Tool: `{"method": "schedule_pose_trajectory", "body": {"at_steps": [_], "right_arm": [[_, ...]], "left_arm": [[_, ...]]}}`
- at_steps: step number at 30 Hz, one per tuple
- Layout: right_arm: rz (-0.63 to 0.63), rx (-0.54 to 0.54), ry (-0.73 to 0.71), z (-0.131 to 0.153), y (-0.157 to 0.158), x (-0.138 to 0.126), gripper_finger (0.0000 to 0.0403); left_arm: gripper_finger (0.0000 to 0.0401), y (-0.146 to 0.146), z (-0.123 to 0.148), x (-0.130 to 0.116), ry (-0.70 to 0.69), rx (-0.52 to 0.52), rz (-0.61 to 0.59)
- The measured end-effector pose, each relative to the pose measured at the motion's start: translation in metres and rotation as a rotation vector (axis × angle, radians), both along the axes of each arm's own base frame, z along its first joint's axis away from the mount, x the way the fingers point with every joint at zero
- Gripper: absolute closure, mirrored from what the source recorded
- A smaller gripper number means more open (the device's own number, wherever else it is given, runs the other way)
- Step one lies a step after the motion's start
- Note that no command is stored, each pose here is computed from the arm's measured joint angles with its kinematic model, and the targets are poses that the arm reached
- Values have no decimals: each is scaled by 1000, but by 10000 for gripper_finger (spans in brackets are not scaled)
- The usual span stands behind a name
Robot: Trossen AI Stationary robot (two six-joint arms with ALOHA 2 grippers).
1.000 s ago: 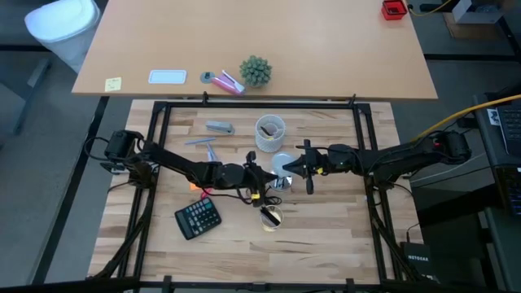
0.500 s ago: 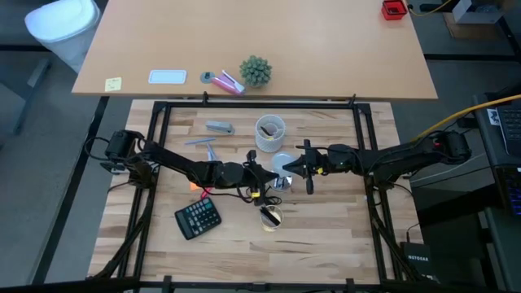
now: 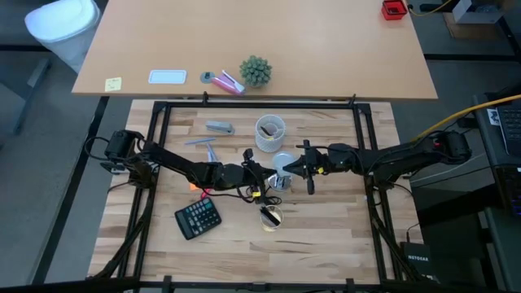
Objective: Screw lightbulb
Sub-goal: Insert the lightbulb into the lamp
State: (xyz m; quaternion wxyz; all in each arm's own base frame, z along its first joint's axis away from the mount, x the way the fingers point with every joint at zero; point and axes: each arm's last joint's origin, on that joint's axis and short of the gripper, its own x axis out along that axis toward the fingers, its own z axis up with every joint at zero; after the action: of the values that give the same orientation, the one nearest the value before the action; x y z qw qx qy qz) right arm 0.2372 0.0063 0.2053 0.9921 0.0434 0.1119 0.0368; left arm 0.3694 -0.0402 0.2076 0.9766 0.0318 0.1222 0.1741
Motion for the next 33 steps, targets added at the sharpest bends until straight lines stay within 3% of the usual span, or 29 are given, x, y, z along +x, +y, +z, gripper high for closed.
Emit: {"method": "schedule_pose_trajectory", "body": {"at_steps": [14,24,33], "right_arm": [[17,9,49,-7,1,-1,391],[17,6,67,-8,1,-1,391],[114,28,9,4,4,-7,391]], "left_arm": [[398,6,-5,-4,67,75,171],[398,2,-2,-6,69,88,166],[398,-4,-2,-7,72,86,152]]}}
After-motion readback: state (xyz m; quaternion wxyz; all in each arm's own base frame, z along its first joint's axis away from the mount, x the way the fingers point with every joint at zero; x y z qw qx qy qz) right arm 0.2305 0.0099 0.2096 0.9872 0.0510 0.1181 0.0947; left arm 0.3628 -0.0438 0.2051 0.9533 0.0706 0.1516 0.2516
